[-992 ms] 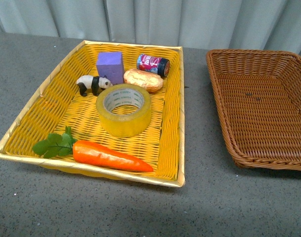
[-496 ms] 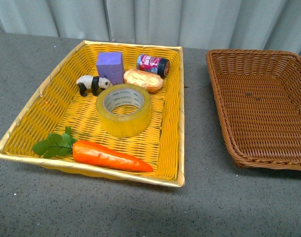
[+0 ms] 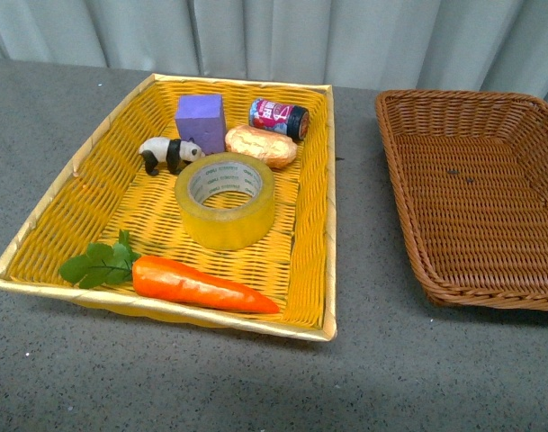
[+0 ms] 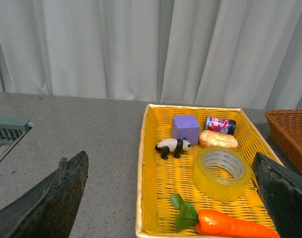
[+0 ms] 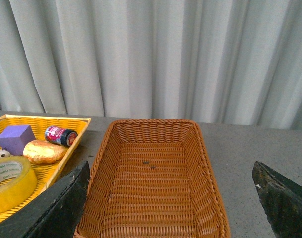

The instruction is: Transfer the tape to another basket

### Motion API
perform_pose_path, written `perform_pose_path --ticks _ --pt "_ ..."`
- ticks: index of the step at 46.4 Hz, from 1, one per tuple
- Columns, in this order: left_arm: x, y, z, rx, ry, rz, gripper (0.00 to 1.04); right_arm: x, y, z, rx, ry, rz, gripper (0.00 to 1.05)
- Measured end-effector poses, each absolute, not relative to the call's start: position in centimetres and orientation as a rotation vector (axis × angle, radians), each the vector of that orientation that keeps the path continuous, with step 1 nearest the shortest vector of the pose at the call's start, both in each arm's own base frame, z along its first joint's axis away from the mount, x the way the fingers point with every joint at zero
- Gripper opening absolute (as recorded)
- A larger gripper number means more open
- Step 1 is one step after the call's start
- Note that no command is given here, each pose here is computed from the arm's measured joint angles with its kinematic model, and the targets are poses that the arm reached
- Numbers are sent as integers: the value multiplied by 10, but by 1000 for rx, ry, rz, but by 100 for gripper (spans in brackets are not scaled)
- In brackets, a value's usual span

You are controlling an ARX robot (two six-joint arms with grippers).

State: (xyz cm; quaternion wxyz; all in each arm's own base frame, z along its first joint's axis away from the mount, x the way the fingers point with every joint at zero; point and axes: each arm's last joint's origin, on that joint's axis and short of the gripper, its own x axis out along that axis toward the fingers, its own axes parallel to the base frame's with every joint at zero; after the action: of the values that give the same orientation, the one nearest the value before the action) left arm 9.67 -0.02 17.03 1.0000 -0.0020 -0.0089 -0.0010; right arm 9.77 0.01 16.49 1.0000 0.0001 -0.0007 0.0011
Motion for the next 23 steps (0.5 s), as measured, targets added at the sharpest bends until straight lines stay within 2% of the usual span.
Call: perform_pose_path --ticks 23 --pt "97 0 170 -4 -18 -2 98 98 0 165 0 -1 2 96"
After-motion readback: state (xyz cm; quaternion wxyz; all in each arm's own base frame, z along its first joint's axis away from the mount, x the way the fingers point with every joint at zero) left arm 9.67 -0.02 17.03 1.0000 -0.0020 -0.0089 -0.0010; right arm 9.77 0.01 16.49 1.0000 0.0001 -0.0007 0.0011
